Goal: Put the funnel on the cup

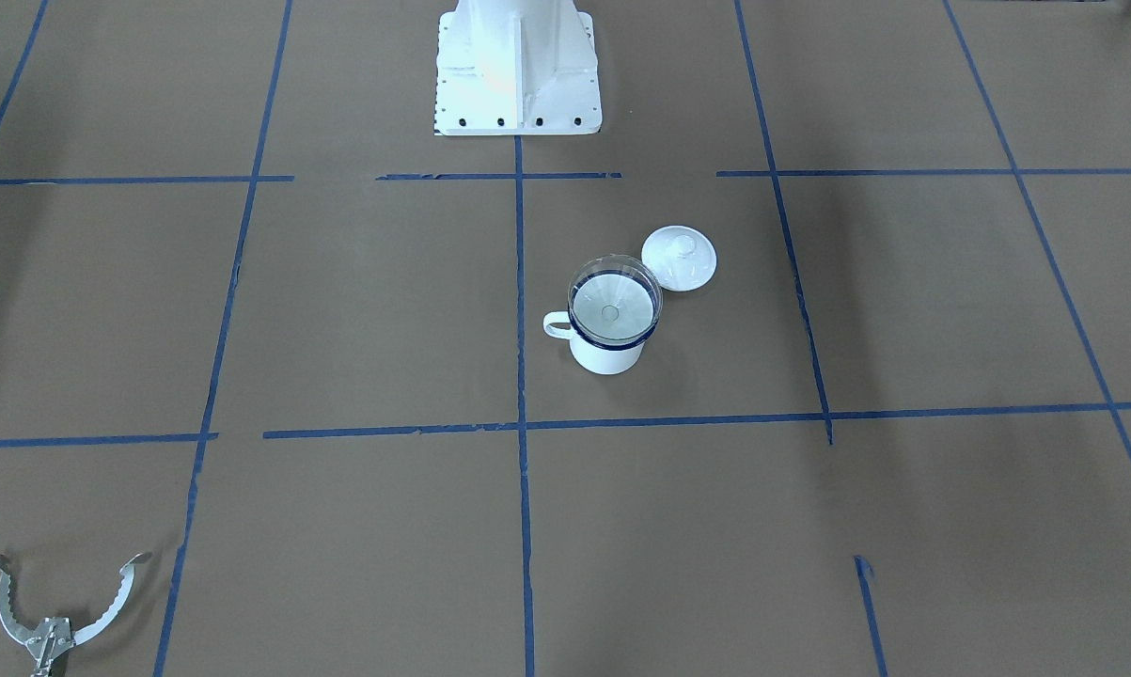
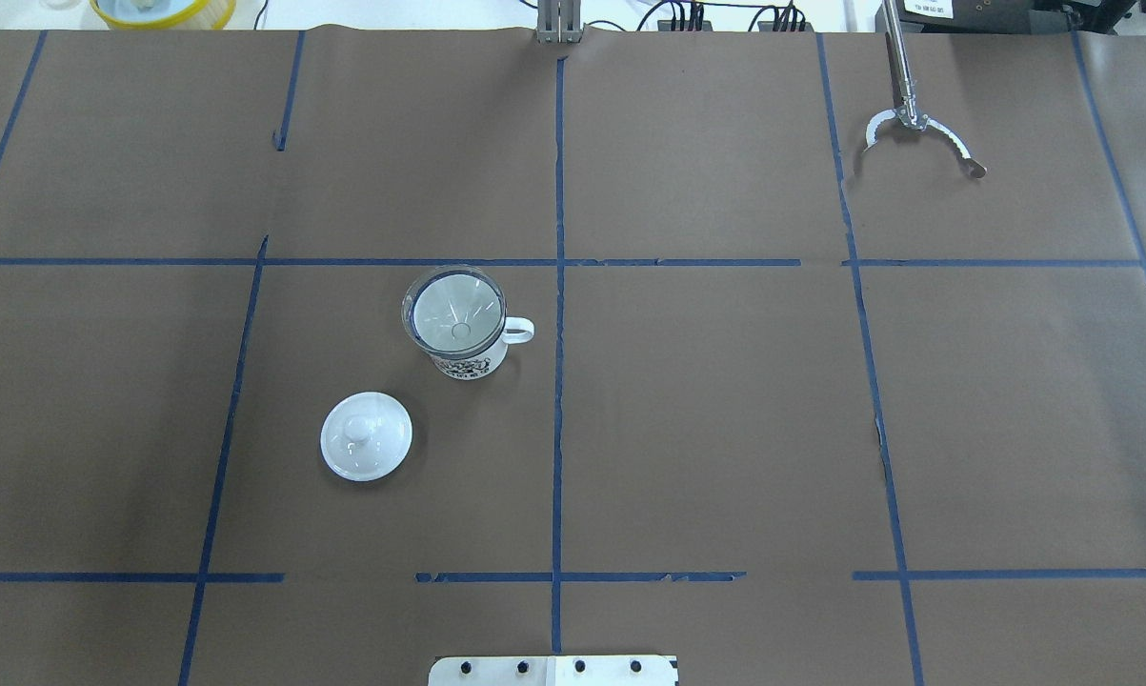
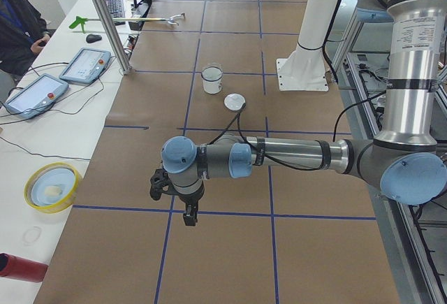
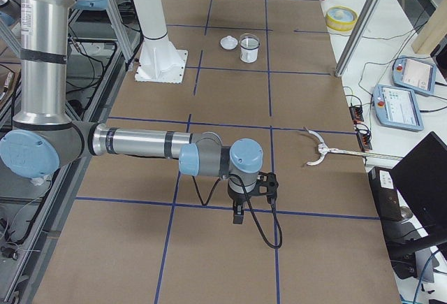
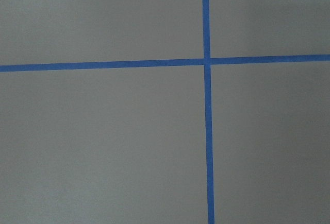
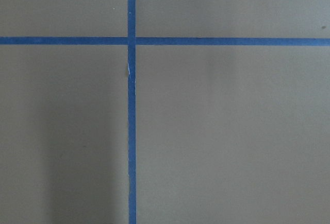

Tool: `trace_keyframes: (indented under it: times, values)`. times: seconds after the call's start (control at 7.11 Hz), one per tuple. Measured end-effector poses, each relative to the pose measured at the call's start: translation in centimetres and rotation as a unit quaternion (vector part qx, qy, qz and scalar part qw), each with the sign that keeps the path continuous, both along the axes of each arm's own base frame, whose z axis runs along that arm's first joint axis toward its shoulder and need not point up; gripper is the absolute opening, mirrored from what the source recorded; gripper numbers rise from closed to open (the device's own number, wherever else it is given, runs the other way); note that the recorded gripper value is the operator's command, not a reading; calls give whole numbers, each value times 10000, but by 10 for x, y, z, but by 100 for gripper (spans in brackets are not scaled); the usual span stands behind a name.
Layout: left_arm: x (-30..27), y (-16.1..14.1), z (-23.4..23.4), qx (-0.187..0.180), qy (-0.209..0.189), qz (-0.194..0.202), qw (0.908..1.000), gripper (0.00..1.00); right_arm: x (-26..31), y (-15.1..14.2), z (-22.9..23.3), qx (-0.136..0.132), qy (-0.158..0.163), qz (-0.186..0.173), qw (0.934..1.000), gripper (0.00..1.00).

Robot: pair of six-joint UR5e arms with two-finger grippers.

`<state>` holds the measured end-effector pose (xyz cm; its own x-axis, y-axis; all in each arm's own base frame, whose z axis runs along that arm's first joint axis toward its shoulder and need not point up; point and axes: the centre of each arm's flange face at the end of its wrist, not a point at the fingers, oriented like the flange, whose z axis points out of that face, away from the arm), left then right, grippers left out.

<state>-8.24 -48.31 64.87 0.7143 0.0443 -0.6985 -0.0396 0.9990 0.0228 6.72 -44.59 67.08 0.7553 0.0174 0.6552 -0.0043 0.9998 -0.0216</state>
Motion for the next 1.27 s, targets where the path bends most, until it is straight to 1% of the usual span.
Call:
trace_keyframes:
  times: [1.27]
  values:
    - [0,-1,-3,64,-4,-10,10000,100,0,0,0,0,0,0,10000,100]
